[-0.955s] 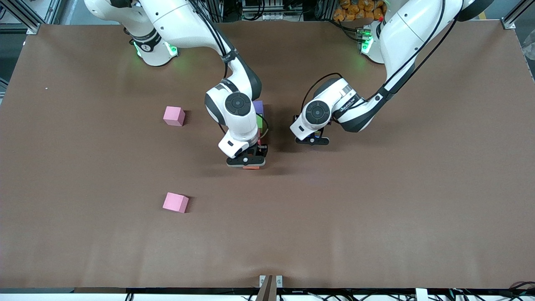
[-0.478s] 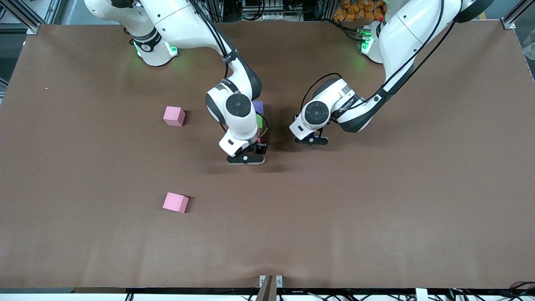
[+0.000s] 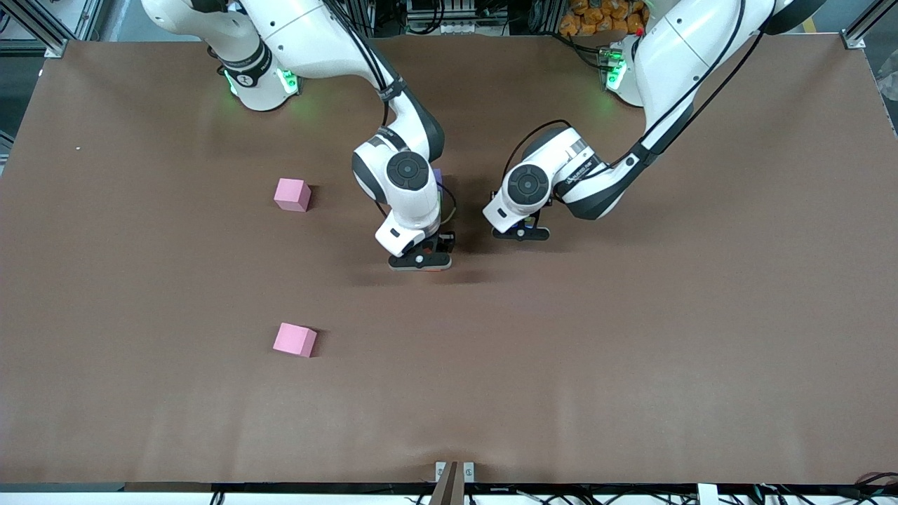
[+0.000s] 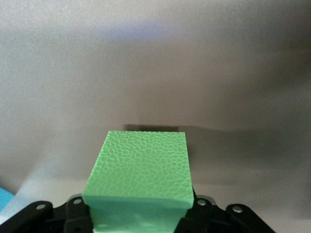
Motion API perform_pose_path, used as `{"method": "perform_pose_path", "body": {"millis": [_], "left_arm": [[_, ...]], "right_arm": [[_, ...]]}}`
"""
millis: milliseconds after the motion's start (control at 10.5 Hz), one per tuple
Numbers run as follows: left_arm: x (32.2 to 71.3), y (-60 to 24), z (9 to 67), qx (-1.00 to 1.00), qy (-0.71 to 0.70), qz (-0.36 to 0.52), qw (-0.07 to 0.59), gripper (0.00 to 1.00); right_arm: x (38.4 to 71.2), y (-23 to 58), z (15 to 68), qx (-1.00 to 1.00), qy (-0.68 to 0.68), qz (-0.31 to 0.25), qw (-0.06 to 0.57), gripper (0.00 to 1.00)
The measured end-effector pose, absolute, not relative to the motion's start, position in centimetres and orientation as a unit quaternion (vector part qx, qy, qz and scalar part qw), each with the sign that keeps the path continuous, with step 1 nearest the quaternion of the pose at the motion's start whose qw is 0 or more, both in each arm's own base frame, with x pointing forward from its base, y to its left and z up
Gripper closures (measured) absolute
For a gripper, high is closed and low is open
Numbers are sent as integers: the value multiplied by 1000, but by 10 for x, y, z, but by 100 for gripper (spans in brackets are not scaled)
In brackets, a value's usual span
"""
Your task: Arrange blocks into number 1
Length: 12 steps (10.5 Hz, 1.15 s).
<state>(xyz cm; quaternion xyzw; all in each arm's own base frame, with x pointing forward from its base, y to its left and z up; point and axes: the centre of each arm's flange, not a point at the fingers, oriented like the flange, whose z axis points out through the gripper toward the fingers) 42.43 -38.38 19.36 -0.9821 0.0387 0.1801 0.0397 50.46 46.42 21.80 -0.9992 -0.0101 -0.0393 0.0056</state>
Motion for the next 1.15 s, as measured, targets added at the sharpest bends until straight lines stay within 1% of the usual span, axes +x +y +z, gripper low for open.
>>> {"method": "perform_pose_path", "body": {"millis": [96, 191, 287, 478, 573, 860, 1146], "left_arm": [[423, -386, 197, -982, 41, 179, 41, 38], [422, -386, 199, -982, 42, 179, 43, 38], [420, -388, 200, -982, 44, 179, 44, 38], [419, -389, 201, -982, 45, 180, 44, 38], [418, -390, 201, -982, 46, 180, 44, 38], [401, -400, 208, -978, 46, 194, 61, 38], [371, -430, 229, -979, 33, 192, 66, 38]], "right_arm": [[504, 464, 216, -999, -10, -38, 4, 27], [503, 463, 215, -999, -9, -37, 3, 12], [503, 463, 215, -999, -9, -37, 3, 1], [510, 457, 220, -999, 0, -42, 6, 0], [522, 446, 229, -999, 11, -47, 10, 0], [575, 380, 264, -995, 73, -63, 23, 0], [616, 312, 280, -989, 130, -71, 27, 0]]}}
